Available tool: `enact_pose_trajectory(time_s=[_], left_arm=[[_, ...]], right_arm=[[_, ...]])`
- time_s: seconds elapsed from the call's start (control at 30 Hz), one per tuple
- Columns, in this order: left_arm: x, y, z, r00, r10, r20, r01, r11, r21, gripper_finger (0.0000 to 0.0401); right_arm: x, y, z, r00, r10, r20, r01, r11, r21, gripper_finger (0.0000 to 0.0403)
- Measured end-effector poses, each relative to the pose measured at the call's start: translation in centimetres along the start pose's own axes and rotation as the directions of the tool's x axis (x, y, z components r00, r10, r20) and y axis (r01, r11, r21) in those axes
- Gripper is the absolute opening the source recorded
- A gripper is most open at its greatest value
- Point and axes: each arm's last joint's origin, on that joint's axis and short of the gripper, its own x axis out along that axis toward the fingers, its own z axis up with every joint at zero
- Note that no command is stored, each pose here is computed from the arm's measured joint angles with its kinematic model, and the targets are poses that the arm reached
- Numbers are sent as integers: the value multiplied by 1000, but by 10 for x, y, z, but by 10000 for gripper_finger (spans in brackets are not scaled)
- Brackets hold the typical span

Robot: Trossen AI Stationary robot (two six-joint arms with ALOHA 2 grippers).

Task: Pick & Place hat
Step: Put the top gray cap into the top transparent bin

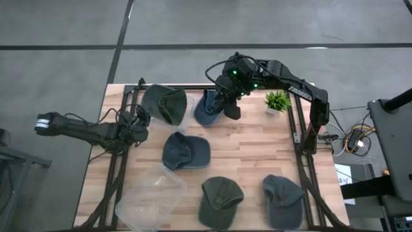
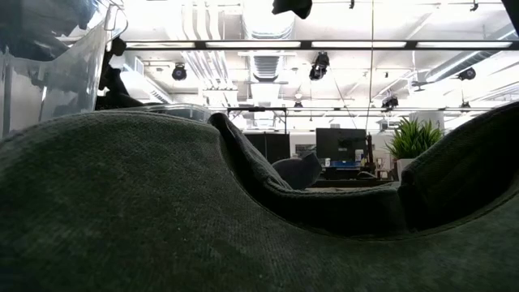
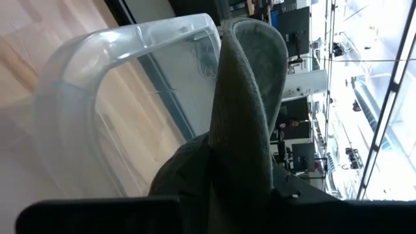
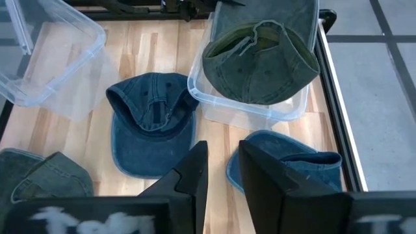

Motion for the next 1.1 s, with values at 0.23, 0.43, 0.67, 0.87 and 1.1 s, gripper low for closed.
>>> enact_pose_trajectory(time_s=[0.23, 0.43, 0.67, 0.87, 1.1], left_arm=[[0, -1, 0, 1000, -7, 7, 7, 1000, 1, 147], [0, -1, 0, 1000, -5, 2, 5, 1000, 11, 213], [-2, -6, -2, 997, 24, -75, -22, 999, 27, 261], [-6, -21, 0, 990, 21, -140, -4, 993, 119, 263], [-9, -30, 4, 989, -4, -149, 28, 986, 162, 263]], right_arm=[[0, 0, 0, 1000, 0, 0, 0, 1000, 5, 89], [0, 0, 0, 1000, 0, 0, 0, 1000, 5, 80], [0, 0, 0, 1000, 0, 1, 0, 1000, 17, 77], [-4, 0, 0, 1000, -1, 9, 1, 1000, 18, 80], [-6, 1, 0, 1000, -3, 14, 2, 1000, 25, 88]])
